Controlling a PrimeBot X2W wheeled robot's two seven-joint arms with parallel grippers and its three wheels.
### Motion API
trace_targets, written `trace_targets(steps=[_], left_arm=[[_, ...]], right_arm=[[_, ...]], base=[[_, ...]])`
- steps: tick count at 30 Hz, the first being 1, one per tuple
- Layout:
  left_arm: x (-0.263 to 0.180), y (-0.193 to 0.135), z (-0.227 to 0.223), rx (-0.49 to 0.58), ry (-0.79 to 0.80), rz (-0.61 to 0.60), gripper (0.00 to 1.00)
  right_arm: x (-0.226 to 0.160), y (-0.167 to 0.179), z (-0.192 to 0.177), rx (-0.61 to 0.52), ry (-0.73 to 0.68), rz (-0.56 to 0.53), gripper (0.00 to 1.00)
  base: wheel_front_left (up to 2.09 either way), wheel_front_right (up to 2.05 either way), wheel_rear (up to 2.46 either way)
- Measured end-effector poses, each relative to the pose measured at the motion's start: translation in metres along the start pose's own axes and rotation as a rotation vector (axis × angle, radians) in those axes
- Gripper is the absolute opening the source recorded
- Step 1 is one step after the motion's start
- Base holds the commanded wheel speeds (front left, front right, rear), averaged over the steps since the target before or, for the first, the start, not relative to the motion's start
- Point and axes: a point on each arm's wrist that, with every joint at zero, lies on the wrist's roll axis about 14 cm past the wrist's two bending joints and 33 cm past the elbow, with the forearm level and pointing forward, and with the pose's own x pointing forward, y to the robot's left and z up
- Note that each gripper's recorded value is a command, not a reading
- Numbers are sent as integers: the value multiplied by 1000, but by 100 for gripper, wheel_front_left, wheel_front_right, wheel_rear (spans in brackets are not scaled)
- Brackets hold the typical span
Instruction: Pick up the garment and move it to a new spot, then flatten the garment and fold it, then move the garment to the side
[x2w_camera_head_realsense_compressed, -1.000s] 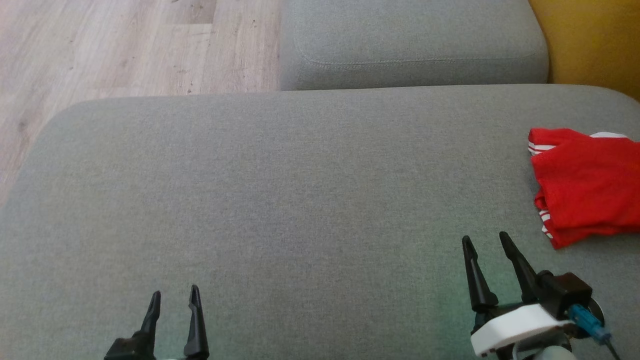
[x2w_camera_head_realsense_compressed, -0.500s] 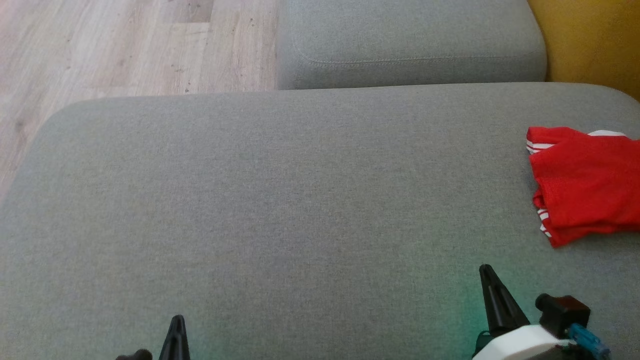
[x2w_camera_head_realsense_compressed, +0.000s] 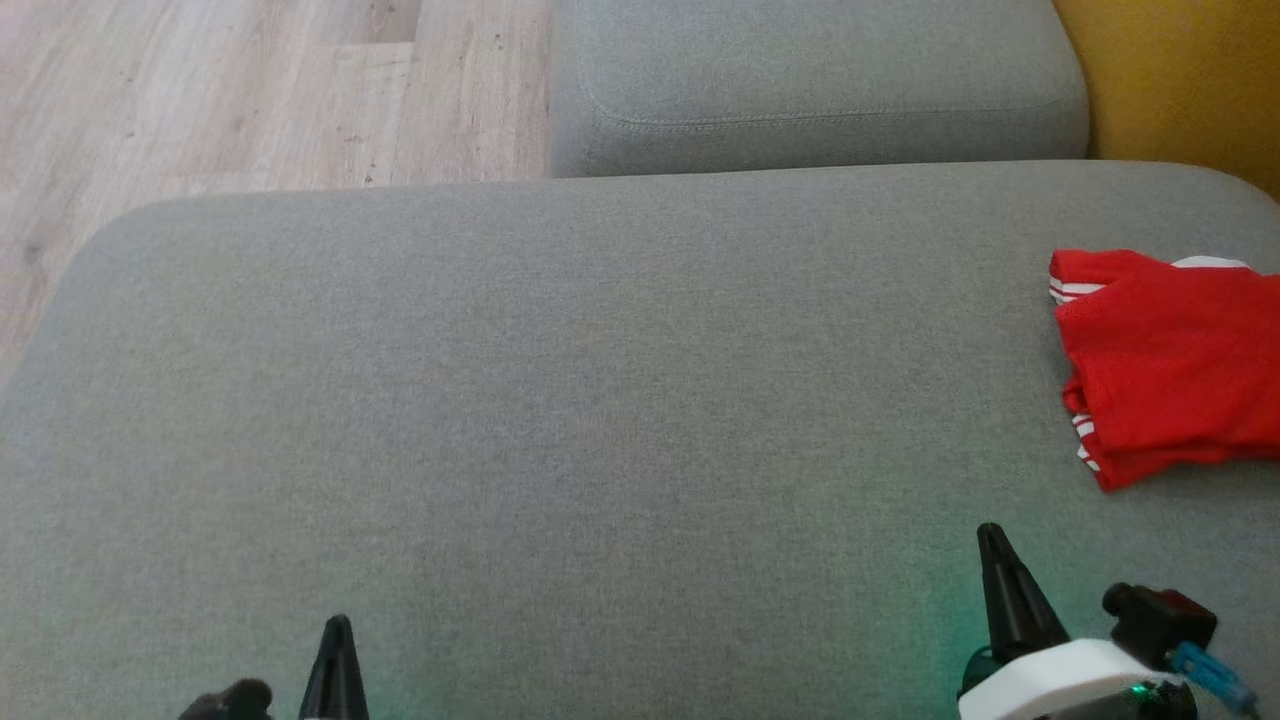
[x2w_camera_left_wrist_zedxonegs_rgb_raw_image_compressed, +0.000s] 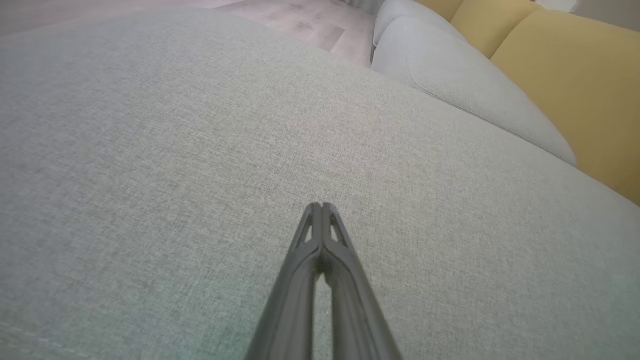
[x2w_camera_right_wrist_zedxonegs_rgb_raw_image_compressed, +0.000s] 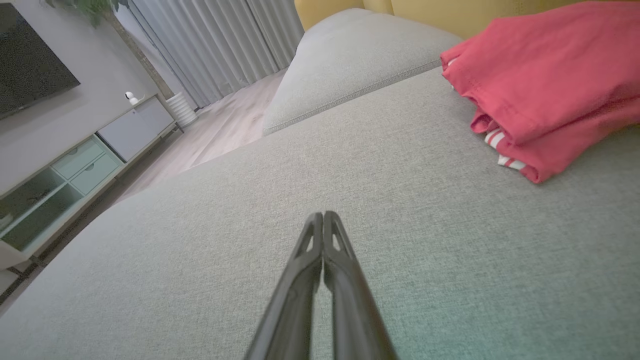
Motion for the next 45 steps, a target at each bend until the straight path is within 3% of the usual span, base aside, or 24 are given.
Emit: trace_targets(steps=[45], left_arm=[[23,-8,25,-485,17,-52,0]], right_arm=[[11,-23,28,520,-83,-72,0]], base=[[0,0,0]])
